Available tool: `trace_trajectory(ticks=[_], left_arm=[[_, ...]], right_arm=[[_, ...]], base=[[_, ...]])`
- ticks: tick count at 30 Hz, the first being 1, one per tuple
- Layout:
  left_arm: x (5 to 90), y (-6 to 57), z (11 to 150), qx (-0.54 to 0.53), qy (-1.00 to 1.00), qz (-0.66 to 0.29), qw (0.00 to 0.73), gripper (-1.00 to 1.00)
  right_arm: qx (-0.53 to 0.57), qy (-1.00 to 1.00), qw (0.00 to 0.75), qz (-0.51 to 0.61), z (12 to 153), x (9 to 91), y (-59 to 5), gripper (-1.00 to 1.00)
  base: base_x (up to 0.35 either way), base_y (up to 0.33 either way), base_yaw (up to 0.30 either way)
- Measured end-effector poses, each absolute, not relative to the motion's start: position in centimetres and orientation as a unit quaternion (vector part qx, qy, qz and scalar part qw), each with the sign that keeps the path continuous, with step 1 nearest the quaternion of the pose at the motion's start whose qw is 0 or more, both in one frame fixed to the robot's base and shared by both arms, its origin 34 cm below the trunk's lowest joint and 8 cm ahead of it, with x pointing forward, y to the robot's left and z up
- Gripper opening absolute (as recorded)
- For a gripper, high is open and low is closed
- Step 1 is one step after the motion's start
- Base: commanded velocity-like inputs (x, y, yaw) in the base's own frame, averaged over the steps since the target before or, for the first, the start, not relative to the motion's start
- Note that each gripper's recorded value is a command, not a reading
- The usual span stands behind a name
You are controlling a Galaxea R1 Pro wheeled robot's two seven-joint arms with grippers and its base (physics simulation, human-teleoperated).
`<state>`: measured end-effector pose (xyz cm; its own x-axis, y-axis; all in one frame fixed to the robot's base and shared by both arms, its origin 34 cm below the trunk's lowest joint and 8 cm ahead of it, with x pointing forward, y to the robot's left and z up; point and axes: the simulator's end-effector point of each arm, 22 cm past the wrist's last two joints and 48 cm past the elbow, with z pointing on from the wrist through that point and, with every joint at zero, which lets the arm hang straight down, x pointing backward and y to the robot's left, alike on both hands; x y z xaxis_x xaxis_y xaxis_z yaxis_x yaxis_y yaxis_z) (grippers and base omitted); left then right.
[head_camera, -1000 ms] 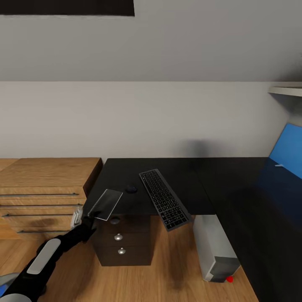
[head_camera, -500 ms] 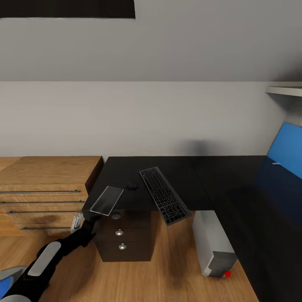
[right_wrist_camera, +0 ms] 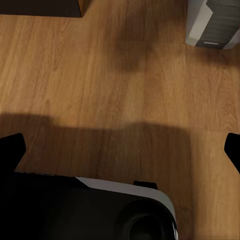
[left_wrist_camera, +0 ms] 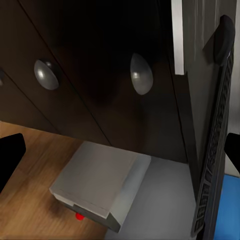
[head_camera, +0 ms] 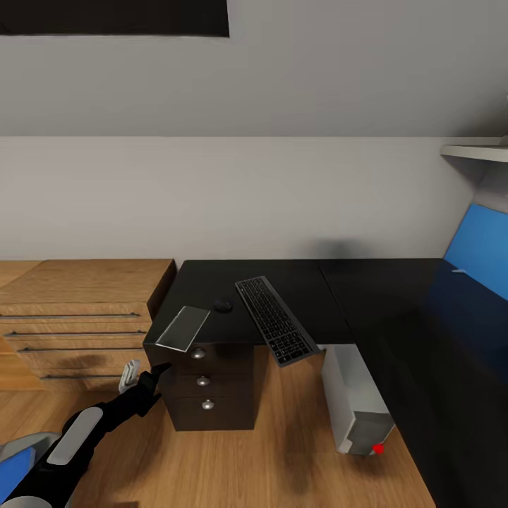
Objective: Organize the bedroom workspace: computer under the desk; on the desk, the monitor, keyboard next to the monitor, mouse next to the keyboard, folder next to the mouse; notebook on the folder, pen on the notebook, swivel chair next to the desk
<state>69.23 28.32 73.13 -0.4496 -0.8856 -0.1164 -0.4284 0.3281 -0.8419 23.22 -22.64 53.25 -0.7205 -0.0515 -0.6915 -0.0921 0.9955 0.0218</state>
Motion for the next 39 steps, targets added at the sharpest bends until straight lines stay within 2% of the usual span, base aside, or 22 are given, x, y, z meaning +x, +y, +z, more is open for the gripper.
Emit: trace_trajectory(ticks=[17,30,39], left_arm=[[68.5,25.9,72.4,-0.406,0.78,-0.386,0.28,1.0],[64.4,18.0,69.0,-0.291,0.855,-0.364,0.225,1.0],[62.2,17.7,65.7,-0.25,0.888,-0.313,0.226,1.0]], right_arm=[[-0.039,0.927,0.372,0.027,53.2,23.2,-22.6,1.0],[-0.031,0.929,0.367,0.018,53.0,23.3,-22.8,1.0],[0.0,0.933,0.36,-0.016,52.4,25.9,-23.0,1.0]], base=[[-0.003,0.0,0.0],[0.0,0.0,0.0],[0.0,0.0,0.0]])
